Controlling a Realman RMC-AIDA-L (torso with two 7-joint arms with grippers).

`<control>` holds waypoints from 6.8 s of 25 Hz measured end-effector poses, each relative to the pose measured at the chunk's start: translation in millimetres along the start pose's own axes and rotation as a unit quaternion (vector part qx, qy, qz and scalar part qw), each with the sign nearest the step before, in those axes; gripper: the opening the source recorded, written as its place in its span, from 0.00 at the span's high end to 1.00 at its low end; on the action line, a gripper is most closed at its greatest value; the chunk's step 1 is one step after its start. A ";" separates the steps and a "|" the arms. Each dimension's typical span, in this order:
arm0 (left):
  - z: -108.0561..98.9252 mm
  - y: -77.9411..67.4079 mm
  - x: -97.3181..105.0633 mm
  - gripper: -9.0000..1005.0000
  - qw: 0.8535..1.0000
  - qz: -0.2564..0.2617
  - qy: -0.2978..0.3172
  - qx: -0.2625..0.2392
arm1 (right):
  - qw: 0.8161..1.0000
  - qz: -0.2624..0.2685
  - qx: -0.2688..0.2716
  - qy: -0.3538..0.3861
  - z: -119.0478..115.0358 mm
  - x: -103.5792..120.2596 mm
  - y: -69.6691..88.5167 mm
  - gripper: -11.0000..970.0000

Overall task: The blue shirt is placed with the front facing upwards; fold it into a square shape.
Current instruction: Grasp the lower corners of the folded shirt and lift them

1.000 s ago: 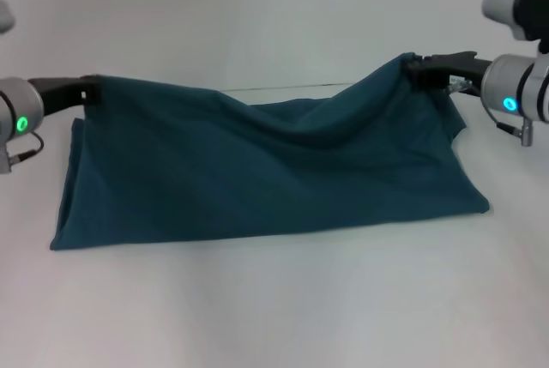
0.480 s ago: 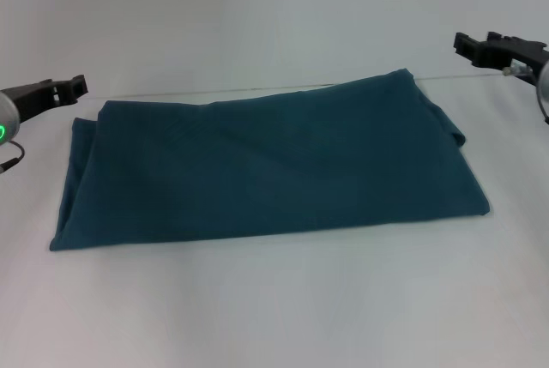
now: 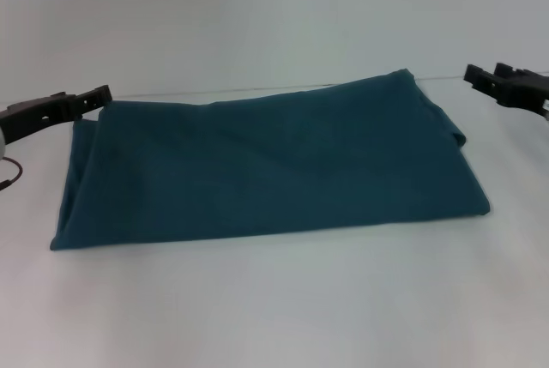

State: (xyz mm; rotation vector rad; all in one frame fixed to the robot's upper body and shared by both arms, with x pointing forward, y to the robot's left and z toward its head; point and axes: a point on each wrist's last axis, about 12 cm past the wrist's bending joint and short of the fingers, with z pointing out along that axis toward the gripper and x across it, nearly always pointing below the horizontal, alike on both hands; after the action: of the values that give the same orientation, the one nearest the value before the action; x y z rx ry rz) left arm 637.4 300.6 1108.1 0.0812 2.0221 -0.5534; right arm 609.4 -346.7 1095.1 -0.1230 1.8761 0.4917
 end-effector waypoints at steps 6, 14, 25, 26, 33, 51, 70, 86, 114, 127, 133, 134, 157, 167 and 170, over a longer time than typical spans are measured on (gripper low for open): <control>-23.5 0.7 7.8 0.19 0.998 -0.009 0.002 0.058 | 0.998 0.023 -0.020 0.054 -26.6 5.9 -12.1 0.37; -33.7 8.3 21.3 0.18 0.998 -0.015 0.018 0.051 | 0.988 0.058 -0.005 0.144 -37.2 -0.4 -20.1 0.37; -36.5 16.2 31.8 0.18 0.999 -0.004 0.046 0.021 | 0.967 0.114 0.010 0.228 -30.3 1.8 -18.9 0.39; -36.4 17.0 31.6 0.18 0.999 -0.003 0.045 0.017 | 0.965 0.116 0.009 0.233 -29.0 3.7 -17.9 0.39; -35.4 19.4 29.5 0.19 0.999 0.003 0.040 0.004 | 0.961 0.127 0.013 0.246 -17.8 14.9 -12.9 0.40; -33.4 21.4 26.2 0.19 0.999 0.008 0.034 -0.007 | 0.961 0.134 0.016 0.243 -4.4 26.3 -1.8 0.43; -31.9 19.3 28.7 0.19 0.999 0.010 0.040 -0.004 | 0.959 0.142 0.009 0.246 -5.0 33.2 3.1 0.46; -33.4 19.4 34.0 0.19 0.999 0.008 0.046 -0.001 | 0.958 0.140 0.007 0.251 -9.2 35.4 1.4 0.89; -45.7 22.3 61.3 0.19 0.992 0.044 0.121 -0.002 | 0.961 0.135 0.000 0.241 -14.3 31.1 -3.4 0.95; -39.9 12.9 64.6 0.19 0.986 0.071 0.147 0.018 | 0.961 0.135 0.001 0.240 -14.1 30.7 -3.5 0.94; -37.8 12.0 64.0 0.19 0.984 0.082 0.155 0.016 | 0.962 0.133 0.000 0.238 -12.1 29.3 -2.5 0.93; -37.4 11.6 64.0 0.19 0.984 0.084 0.155 0.016 | 0.962 0.133 0.000 0.238 -11.8 29.0 -2.3 0.93; -34.3 10.7 60.0 0.77 0.985 0.090 0.151 0.005 | 0.963 0.133 -0.002 0.234 -13.2 30.6 -2.5 0.90; -35.0 5.9 52.5 0.99 0.984 0.087 0.152 0.019 | 0.962 0.135 -0.005 0.237 -19.6 35.0 -4.8 0.89; -40.6 5.4 48.7 0.99 0.984 0.086 0.151 0.027 | 0.963 0.135 -0.018 0.233 -24.6 37.8 -4.3 0.89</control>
State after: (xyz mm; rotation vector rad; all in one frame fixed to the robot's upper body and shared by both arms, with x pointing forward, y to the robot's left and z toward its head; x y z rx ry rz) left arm 581.3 313.9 1081.1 0.3899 2.2664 -0.5097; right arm 575.7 -354.4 1065.9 -0.0050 2.3630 0.7319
